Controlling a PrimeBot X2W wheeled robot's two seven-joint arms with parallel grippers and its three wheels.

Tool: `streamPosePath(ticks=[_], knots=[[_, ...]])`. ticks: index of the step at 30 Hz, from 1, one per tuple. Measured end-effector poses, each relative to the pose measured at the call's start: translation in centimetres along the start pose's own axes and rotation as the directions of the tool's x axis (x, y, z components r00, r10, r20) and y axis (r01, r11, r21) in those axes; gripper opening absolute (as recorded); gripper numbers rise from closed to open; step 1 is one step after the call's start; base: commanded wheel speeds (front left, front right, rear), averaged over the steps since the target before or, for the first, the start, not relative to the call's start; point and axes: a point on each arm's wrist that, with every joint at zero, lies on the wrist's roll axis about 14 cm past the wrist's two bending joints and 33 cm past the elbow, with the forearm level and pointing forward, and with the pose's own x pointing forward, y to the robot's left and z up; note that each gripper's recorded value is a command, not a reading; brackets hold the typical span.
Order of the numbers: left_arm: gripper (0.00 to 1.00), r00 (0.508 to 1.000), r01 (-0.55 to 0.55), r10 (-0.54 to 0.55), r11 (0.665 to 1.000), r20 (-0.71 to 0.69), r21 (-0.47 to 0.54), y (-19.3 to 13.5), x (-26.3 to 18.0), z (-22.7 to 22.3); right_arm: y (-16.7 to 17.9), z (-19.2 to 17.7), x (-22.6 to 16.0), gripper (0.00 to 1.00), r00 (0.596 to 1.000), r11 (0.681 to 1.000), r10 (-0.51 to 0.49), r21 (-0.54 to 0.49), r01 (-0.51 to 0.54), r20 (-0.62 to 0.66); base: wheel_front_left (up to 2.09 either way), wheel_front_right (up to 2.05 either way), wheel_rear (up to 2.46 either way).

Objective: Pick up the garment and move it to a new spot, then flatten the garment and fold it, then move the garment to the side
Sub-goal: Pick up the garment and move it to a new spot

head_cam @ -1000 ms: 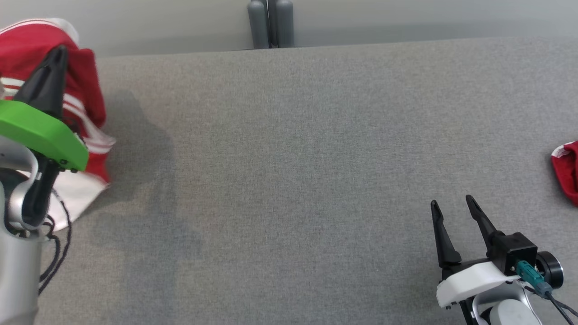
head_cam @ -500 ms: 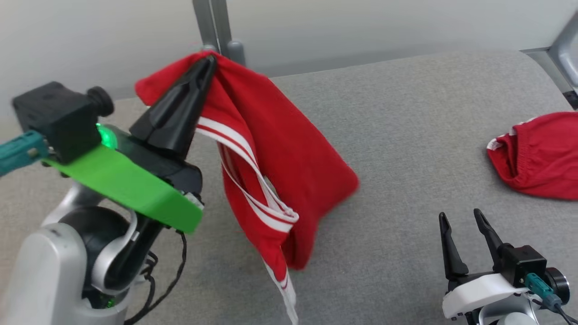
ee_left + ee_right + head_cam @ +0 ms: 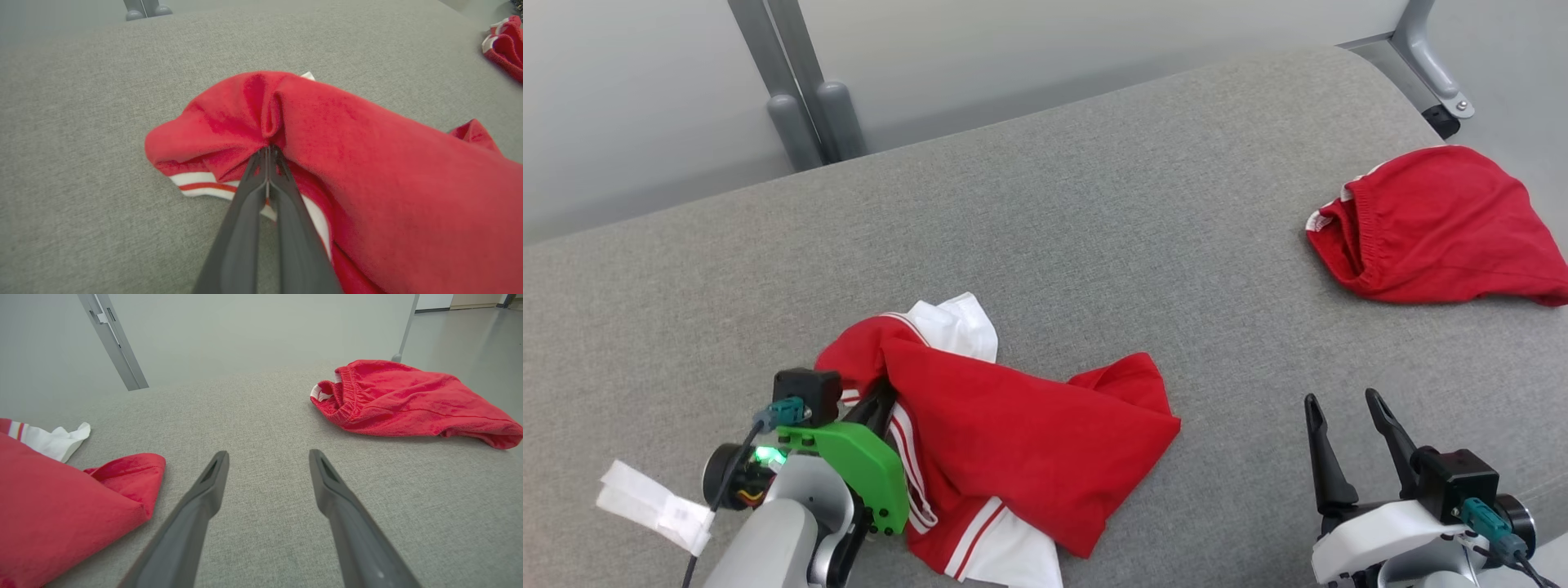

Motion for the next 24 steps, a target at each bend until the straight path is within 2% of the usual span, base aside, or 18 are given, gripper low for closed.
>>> streamPosePath(ticks=[1,3,5,8,12,15,18,20,24], knots=[[1.00,1.000,-0.009,0.009,1.000,-0.004,-0.001,0.2,0.1,-0.8,0.0,-0.2,-0.1,1.00,1.000,1.000,-0.001,0.000,0.001,-0.005,0.00,0.00,0.00],[1.00,0.999,-0.024,0.025,0.999,0.032,-0.030,0.3,0.0,-1.0,0.0,-0.4,-0.4,1.00,1.000,1.000,0.000,0.001,0.000,-0.012,0.00,0.00,0.00],[1.00,0.988,-0.068,0.074,0.997,0.139,-0.044,1.1,-0.3,0.5,0.2,-0.4,-0.5,1.00,1.000,1.000,0.005,-0.005,-0.005,-0.013,0.00,0.00,0.00],[1.00,0.939,-0.139,0.148,0.989,0.310,-0.052,2.4,-2.0,3.4,0.0,0.5,-0.5,1.00,1.000,1.000,0.003,-0.018,-0.003,0.017,0.00,0.00,0.00],[1.00,0.892,-0.204,0.225,0.974,0.393,-0.095,3.2,-5.4,4.0,0.0,1.5,-0.7,1.00,0.999,0.999,0.013,-0.047,-0.011,0.048,0.00,0.00,0.00],[1.00,0.822,-0.258,0.278,0.960,0.497,-0.111,3.9,-9.2,6.0,0.2,3.4,-0.4,1.00,0.994,0.998,0.026,-0.066,-0.019,0.110,0.00,0.00,0.00],[1.00,0.787,-0.339,0.352,0.933,0.507,-0.123,5.5,-12.7,4.7,0.6,4.2,-0.3,1.00,0.990,0.996,0.045,-0.082,-0.034,0.134,0.00,0.00,0.00],[1.00,0.752,-0.394,0.424,0.903,0.504,-0.172,6.9,-14.9,3.9,1.2,4.6,0.0,1.00,0.987,0.995,0.064,-0.088,-0.052,0.145,0.00,0.00,0.00],[1.00,0.716,-0.459,0.495,0.865,0.492,-0.201,8.5,-18.5,1.9,2.8,5.1,0.4,1.00,0.981,0.991,0.115,-0.092,-0.101,0.158,0.00,0.00,0.00]])
